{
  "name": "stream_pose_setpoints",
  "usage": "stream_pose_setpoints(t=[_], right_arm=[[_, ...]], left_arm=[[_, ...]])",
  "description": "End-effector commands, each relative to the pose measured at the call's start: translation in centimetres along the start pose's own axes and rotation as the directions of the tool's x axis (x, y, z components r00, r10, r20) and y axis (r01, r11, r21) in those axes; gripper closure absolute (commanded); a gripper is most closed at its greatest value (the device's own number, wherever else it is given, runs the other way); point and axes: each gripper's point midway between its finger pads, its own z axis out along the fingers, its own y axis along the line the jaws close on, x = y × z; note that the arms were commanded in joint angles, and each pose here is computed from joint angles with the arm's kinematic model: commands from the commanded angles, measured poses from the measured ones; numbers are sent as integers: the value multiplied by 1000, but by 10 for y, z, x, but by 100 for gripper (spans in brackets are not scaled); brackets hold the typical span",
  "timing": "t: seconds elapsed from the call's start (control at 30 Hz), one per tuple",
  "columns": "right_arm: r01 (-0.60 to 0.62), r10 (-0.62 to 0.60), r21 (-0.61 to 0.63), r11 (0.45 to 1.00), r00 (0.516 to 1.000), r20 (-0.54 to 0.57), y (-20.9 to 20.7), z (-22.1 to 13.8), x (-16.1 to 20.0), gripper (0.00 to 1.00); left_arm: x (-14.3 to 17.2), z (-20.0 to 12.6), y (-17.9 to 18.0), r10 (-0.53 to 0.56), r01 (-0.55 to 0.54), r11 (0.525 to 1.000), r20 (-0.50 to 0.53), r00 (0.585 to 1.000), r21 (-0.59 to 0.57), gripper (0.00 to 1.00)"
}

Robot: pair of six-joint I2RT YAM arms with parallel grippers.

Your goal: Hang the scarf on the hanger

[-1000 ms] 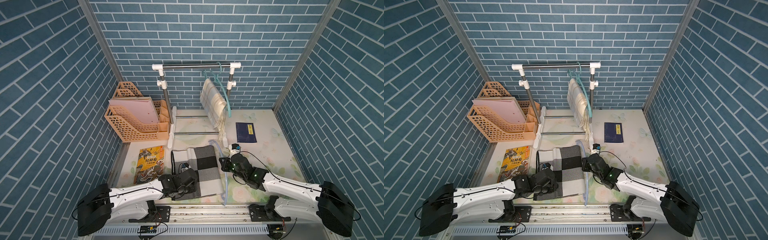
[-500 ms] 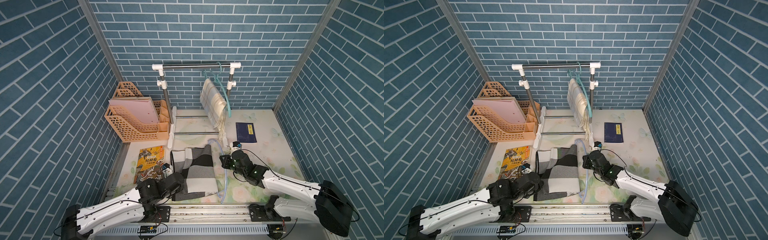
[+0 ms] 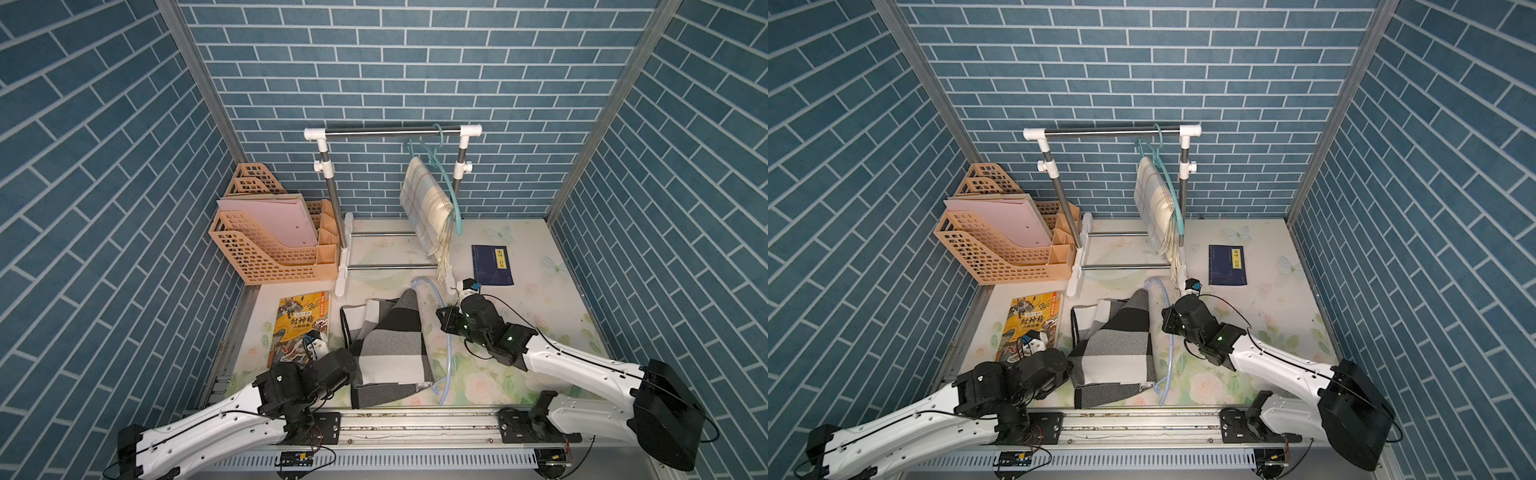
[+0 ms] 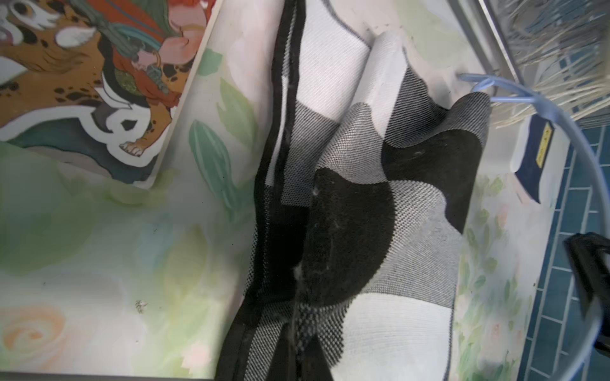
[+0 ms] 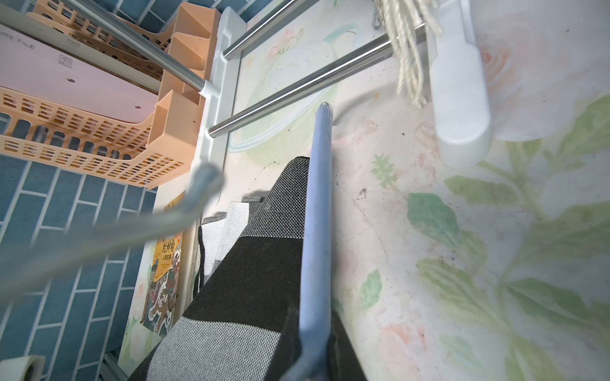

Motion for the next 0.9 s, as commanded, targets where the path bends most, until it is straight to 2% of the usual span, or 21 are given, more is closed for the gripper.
stream_pose_setpoints(t=[0.0, 0.13, 0.27, 0.3, 0.33, 0.37, 0.43, 0.5, 0.6, 0.67, 0.77, 0.87], right_arm=[[143, -139, 150, 978, 990, -32, -39, -3, 4, 100], [139, -131, 158, 978, 989, -62, -52, 1, 16, 100], [136, -124, 139, 981, 988, -90, -54, 5, 26, 100], [135, -123, 136, 981, 988, -92, -54, 5, 27, 100], [135, -123, 134, 982, 988, -94, -54, 5, 27, 100], [135, -123, 132, 982, 988, -94, -54, 5, 28, 100], [133, -122, 125, 983, 988, -94, -52, 5, 27, 100], [133, -123, 118, 984, 988, -94, -50, 5, 26, 100], [134, -124, 107, 985, 988, -97, -47, 6, 26, 100], [132, -123, 98, 986, 987, -99, -44, 7, 26, 100], [130, -122, 82, 988, 988, -99, -40, 9, 25, 100], [132, -124, 77, 988, 987, -106, -38, 11, 26, 100]], left_arm=[[6, 16, 32, 31, -31, 994, -1, 1000, -106, 100], [25, 39, 33, 37, -42, 997, -65, 997, -71, 100], [35, 52, 29, 93, -99, 993, -103, 990, -61, 100], [34, 51, 25, 113, -120, 991, -103, 988, -60, 94], [33, 50, 21, 131, -137, 989, -100, 986, -57, 84], [31, 47, 18, 146, -152, 987, -94, 985, -61, 69], [24, 40, 10, 174, -178, 982, -73, 982, -60, 51], [16, 30, -1, 187, -188, 981, -45, 981, -44, 39], [-2, 11, -18, 211, -211, 977, 26, 977, -18, 29], [-18, -3, -34, 242, -243, 970, 97, 965, -1, 27], [-43, -12, -62, 317, -324, 946, 200, 927, 6, 29], [-64, 7, -93, 348, -365, 930, 197, 916, 53, 30]])
